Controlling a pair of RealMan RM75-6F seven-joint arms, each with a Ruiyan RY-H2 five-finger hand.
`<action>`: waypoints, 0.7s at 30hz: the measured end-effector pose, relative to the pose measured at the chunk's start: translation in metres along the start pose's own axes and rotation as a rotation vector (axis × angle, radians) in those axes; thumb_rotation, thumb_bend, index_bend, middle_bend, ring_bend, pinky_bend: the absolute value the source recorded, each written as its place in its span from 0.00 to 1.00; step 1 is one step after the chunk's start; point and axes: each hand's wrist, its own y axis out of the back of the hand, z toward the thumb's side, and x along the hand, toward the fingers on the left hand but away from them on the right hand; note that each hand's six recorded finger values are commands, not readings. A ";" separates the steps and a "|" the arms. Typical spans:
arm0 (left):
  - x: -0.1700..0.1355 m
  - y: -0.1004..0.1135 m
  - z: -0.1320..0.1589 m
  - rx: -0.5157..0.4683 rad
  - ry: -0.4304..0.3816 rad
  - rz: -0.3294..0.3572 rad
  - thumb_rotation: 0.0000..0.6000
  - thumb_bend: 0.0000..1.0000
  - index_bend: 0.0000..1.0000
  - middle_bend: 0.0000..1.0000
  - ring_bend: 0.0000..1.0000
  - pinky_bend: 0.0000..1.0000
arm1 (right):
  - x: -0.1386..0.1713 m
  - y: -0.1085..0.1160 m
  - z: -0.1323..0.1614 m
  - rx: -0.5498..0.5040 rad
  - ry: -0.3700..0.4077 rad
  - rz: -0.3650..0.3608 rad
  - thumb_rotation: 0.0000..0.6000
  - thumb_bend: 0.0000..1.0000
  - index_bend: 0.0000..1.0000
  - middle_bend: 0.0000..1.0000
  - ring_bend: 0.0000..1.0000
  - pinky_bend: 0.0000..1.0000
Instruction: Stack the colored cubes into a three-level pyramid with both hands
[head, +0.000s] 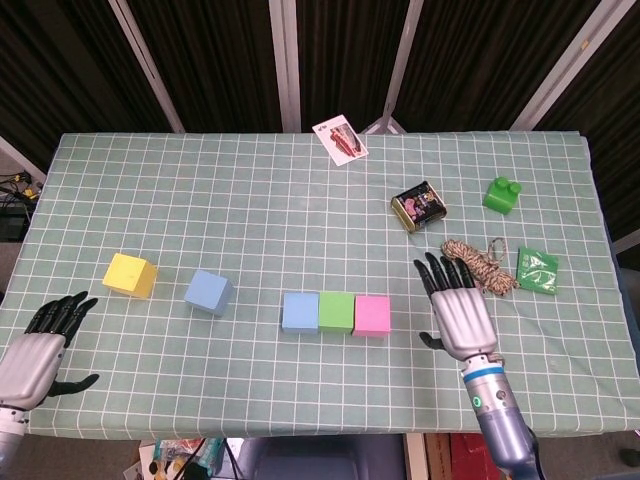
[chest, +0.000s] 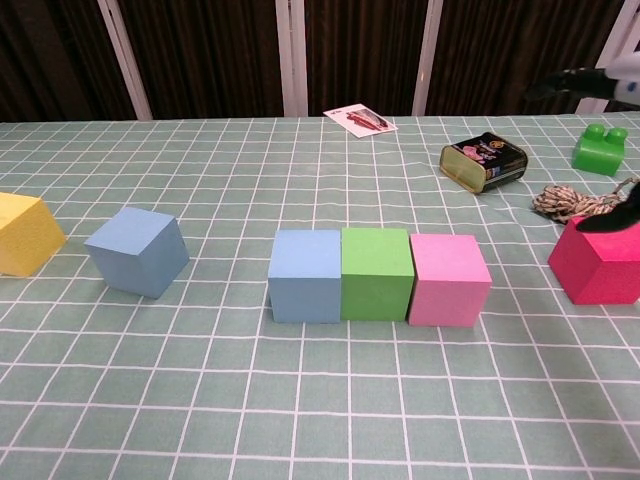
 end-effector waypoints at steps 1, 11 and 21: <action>0.000 0.000 0.000 0.001 0.001 -0.001 1.00 0.12 0.00 0.00 0.00 0.00 | 0.004 -0.001 -0.004 -0.004 0.000 0.004 1.00 0.17 0.00 0.00 0.00 0.00; 0.004 0.000 0.006 0.007 -0.011 -0.011 1.00 0.24 0.00 0.00 0.00 0.00 | 0.040 -0.008 -0.026 -0.037 -0.004 0.018 1.00 0.17 0.00 0.00 0.00 0.00; 0.011 0.001 0.018 -0.011 -0.038 -0.037 1.00 0.31 0.00 0.00 0.00 0.00 | 0.042 -0.006 -0.020 -0.071 0.022 0.023 1.00 0.17 0.00 0.00 0.00 0.00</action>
